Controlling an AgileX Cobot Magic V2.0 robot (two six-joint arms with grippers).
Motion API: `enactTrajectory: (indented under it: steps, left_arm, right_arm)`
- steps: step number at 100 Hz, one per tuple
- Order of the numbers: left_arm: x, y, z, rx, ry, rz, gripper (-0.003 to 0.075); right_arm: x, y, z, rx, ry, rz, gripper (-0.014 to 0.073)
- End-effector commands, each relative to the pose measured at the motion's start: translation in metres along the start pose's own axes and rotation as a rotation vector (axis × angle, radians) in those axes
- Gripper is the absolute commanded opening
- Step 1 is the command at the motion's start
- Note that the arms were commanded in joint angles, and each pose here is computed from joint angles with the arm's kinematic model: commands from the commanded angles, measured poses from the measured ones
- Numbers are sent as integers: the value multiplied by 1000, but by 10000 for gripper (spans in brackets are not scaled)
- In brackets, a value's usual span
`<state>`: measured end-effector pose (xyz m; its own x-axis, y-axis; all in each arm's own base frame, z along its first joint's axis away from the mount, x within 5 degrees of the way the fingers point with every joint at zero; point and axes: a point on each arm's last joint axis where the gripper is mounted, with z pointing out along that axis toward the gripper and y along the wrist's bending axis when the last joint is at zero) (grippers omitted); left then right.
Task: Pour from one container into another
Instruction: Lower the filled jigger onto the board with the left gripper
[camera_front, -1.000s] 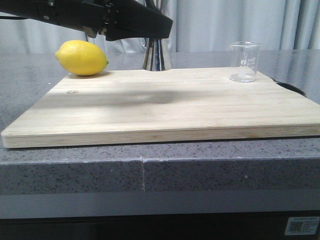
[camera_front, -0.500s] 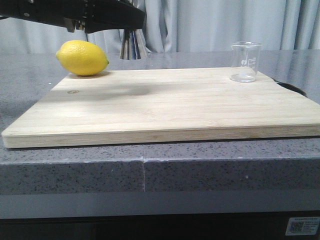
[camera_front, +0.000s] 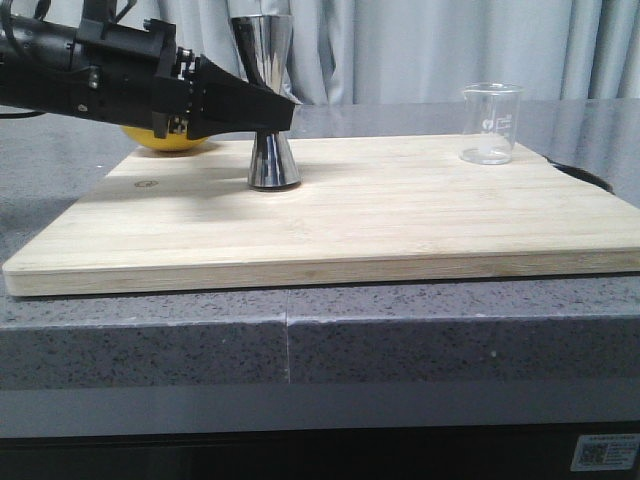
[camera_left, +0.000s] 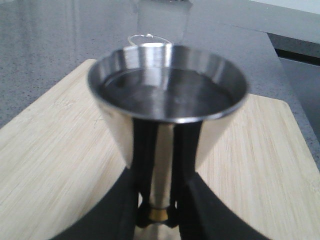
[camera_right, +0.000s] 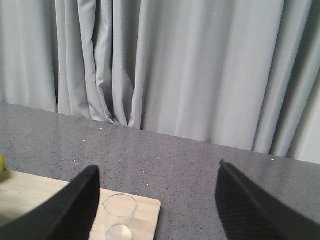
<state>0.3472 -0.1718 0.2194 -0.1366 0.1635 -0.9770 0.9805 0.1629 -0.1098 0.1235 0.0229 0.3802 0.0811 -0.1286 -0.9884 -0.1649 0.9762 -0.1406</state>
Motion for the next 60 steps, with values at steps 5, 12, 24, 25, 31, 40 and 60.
enactTrajectory:
  steps: [5,12,24,25,31,40,60]
  left_arm:
    - [-36,-10,-8,50,-152,61,62]
    - [-36,-10,-8,51,-151,61,62]
    - [-35,-10,-7,56,-141,67,62]
    - [-35,-10,-7,56,-141,67,62]
    - [-34,-11,-7,62,-131,72,62]
    - [-32,-12,-7,71,-114,78,62]
    - [-30,-13,-7,83,-93,87,62]
  right_arm:
    - [-16,-1,-3,-5,-103,2,450]
    - [-16,-1,-3,-5,-103,2,450]
    - [-16,-1,-3,-5,-103,2,450]
    - [-16,-1,-3,-5,-103,2,450]
    - [-16,-1,-3,-5,-103,2,450]
    - [-16,-1,-3,-5,-103,2,450]
    - [-17,-1,-3,-6,-108,2,450]
